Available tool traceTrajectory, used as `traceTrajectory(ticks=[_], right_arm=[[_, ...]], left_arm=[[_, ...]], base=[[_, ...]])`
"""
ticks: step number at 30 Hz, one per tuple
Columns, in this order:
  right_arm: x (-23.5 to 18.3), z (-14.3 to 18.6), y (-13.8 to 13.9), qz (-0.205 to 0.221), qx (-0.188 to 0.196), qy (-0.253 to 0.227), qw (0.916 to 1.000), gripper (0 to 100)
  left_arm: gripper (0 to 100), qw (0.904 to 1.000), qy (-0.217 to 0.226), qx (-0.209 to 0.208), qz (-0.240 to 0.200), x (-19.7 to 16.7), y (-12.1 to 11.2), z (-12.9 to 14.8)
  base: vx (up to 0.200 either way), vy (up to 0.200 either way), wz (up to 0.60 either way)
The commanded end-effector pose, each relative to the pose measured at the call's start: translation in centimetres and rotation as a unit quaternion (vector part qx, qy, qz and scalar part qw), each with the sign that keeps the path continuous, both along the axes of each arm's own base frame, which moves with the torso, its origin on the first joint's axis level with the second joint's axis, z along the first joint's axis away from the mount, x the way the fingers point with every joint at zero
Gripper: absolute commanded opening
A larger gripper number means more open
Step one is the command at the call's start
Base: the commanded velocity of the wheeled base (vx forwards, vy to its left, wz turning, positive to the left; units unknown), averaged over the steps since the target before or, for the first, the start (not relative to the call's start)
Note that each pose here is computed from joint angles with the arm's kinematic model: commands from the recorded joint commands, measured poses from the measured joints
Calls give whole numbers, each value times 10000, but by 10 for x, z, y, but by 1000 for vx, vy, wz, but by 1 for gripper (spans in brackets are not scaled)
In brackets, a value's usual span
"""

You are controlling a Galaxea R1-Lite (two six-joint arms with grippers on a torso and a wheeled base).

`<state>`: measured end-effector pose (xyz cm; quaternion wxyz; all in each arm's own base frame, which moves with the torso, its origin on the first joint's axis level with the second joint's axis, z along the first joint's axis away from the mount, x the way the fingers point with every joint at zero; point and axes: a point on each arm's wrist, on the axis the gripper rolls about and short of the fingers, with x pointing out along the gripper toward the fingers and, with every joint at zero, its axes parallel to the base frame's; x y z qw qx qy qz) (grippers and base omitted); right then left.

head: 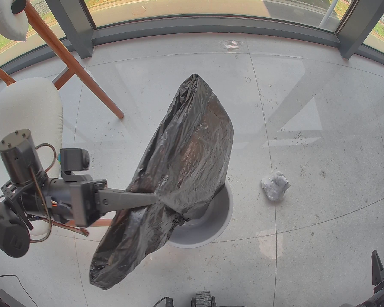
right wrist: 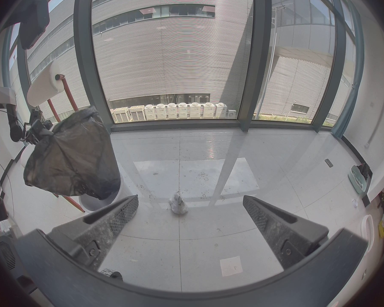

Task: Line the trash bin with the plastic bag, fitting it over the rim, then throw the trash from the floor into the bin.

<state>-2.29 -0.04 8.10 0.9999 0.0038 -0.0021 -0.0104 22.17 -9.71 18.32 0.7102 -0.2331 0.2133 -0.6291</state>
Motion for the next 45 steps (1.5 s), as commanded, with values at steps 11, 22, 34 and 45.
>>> traceTrajectory(ticks=[11, 22, 34, 45], right_arm=[[0, 58, 0, 21, 259, -315, 9992, 100], [159, 138, 86, 2299, 1909, 2818, 9118, 100], [252, 125, 187, 2216, 2608, 3840, 8576, 100], [274, 117, 211, 2353, 2619, 4011, 8457, 100]], left_arm=[[0, 9398, -1854, 2686, 1008, -7, -72, -59], [0, 9123, -1797, 3511, 1101, -16, -92, -13], [0, 8973, -1917, 3721, 1401, -3, -110, -15], [0, 8947, -1956, 3770, 1381, -4, -111, -16]], base=[[0, 0, 0], [0, 0, 0], [0, 0, 0], [0, 0, 0]])
